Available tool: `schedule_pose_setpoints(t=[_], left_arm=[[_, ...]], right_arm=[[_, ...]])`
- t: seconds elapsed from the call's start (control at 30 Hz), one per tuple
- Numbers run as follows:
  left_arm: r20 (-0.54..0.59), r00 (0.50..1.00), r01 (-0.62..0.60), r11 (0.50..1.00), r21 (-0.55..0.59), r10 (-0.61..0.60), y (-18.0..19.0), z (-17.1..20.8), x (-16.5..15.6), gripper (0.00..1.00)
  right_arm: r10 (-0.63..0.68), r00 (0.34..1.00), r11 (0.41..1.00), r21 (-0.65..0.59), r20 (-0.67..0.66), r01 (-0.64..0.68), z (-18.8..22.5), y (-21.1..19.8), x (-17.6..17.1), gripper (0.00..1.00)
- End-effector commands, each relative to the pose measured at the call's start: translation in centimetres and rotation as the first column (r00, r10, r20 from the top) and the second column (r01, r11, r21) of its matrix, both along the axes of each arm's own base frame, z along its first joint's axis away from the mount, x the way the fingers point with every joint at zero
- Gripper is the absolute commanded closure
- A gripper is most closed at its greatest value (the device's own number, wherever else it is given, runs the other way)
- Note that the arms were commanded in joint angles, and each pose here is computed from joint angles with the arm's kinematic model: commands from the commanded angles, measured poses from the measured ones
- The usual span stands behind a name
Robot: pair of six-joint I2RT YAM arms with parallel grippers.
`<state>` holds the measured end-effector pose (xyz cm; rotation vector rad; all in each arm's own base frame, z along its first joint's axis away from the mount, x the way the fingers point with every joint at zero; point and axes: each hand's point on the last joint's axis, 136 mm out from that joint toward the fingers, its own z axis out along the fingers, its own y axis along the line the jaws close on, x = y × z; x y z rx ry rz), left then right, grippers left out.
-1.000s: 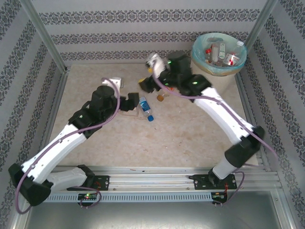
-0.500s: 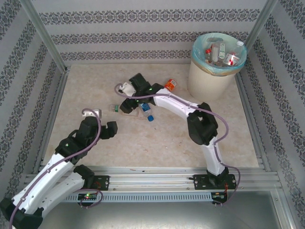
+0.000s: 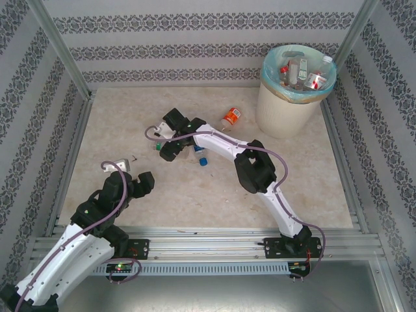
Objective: Put the plastic bottles in the bin
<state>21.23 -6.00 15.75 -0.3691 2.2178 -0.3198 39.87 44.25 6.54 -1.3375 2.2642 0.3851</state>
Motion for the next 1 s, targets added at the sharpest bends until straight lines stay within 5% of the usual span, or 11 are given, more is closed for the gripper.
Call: schedule_pose_setpoints(t=[0.0, 0.3, 0.53, 0.77, 0.97], left_arm=[[-0.013, 1.0, -0.027, 0.999, 0.024, 0.027, 0.6, -0.3, 0.2, 0.12], [0.003, 1.0, -0.01, 1.0, 0.019, 0.01, -0.1, 0.5, 1.1, 0.12], [0.031, 0.999, -0.008, 0.999, 0.035, 0.007, 0.0, 2.2, 1.5, 0.12], [0.113, 0.994, 0.001, 0.998, 0.059, -0.007, -0.1, 6.1, 2.6, 0.12], [0.213, 0.967, 0.132, 0.991, 0.038, -0.137, -3.8, 11.5, 5.8, 0.15]], right_arm=[[0.022, 1.0, 0.996, -0.091, -0.011, -0.023, -2.1, -0.8, -0.8, 0.12], [0.035, 0.999, 0.993, -0.115, 0.013, -0.034, -1.8, -0.5, -0.2, 0.16], [0.003, 0.999, 0.995, -0.097, 0.035, 0.0, 0.9, -0.9, -0.3, 0.39], [-0.047, 0.995, 0.998, 0.047, 0.089, 0.042, 9.6, -1.9, -1.1, 0.45], [-0.177, 0.968, 0.974, 0.172, 0.177, 0.147, 19.4, -7.1, -0.2, 0.48]])
